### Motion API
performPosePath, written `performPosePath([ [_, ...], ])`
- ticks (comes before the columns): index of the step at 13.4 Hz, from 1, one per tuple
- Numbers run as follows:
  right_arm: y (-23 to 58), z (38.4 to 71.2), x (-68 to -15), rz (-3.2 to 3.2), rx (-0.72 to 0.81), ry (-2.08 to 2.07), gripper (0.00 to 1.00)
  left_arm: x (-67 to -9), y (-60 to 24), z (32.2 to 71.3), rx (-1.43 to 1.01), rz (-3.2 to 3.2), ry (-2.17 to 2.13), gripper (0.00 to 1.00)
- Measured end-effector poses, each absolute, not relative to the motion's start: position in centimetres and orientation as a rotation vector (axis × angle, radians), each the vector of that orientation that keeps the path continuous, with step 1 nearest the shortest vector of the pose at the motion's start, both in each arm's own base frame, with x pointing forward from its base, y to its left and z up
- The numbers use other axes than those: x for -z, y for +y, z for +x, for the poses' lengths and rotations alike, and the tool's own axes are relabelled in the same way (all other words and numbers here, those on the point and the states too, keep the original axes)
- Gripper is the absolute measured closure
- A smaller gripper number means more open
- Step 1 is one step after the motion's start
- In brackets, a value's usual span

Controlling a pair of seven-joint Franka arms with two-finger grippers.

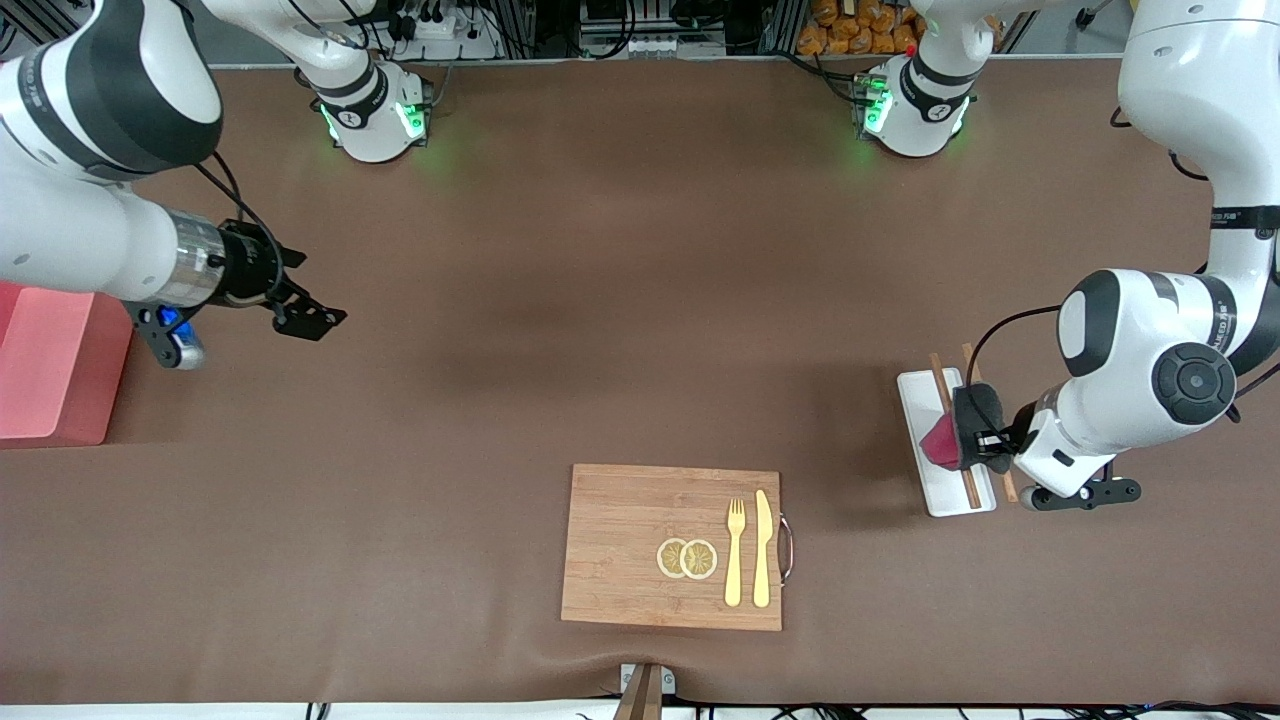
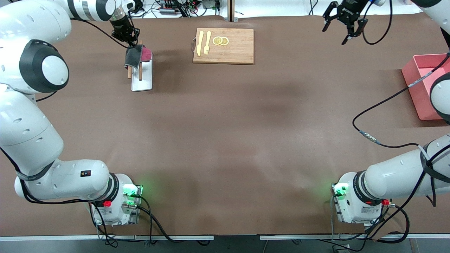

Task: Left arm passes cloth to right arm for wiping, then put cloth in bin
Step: 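Lift the cloth with the left gripper toward the approaching right gripper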

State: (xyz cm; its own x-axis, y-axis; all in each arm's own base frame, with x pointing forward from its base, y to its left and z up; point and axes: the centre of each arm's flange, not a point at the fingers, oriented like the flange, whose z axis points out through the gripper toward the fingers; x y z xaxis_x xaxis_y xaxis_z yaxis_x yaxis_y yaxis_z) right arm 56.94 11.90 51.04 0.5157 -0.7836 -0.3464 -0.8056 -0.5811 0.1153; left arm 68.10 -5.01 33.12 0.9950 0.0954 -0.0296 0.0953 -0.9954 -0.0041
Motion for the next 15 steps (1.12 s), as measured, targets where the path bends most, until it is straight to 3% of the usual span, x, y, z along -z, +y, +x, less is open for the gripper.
performPosePath([
  [4, 14.3, 57.2, -50.5, -2.617, -0.624, 1.475, 0.00, -33.9, -6.6, 68.1, -0.039, -3.181, -0.168, 0.94],
  [9, 16.8, 58.1, -48.9, -2.380, -0.817, 1.651, 0.00, -36.3, -14.4, 66.8, -0.042, -3.236, -0.399, 0.94],
  [15, 23.6, 59.3, -46.1, -2.262, -0.825, 1.779, 0.00, -37.1, -20.8, 65.3, -0.321, -3.365, -0.924, 0.94],
])
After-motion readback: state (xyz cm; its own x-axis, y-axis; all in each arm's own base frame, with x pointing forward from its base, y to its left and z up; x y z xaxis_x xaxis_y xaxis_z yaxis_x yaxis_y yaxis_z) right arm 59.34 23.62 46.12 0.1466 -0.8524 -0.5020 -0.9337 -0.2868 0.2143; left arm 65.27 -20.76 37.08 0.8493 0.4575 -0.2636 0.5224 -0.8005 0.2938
